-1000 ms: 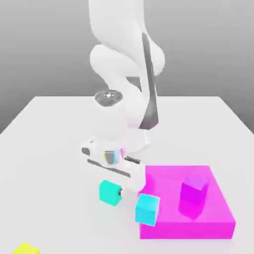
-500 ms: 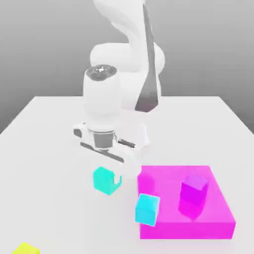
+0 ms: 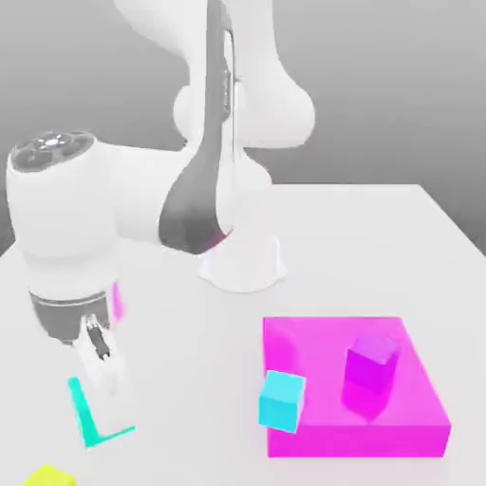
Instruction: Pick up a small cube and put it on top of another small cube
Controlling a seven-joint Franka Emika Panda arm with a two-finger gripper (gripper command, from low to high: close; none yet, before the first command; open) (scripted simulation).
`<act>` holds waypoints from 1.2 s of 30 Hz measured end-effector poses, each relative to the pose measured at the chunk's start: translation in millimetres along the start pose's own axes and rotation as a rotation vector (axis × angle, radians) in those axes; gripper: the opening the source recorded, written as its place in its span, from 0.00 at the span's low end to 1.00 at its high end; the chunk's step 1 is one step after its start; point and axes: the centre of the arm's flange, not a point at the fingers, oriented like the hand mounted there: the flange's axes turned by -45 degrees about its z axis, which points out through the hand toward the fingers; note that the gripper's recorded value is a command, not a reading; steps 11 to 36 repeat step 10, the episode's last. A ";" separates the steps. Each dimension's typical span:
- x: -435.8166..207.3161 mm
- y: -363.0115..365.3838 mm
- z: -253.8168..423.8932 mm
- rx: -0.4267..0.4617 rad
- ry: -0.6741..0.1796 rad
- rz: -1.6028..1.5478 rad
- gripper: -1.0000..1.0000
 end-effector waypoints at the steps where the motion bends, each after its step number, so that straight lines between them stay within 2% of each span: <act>1: 11.8 -2.4 -2.1 0.001 0.000 0.033 0.00; 3: 31.6 -5.8 0.7 0.002 0.001 0.089 0.00; 6: 38.9 -7.1 40.7 0.001 0.001 0.109 0.00; 7: 39.1 -6.9 52.0 0.001 0.001 0.110 1.00; 36: 39.1 -6.9 52.0 0.001 0.001 0.110 1.00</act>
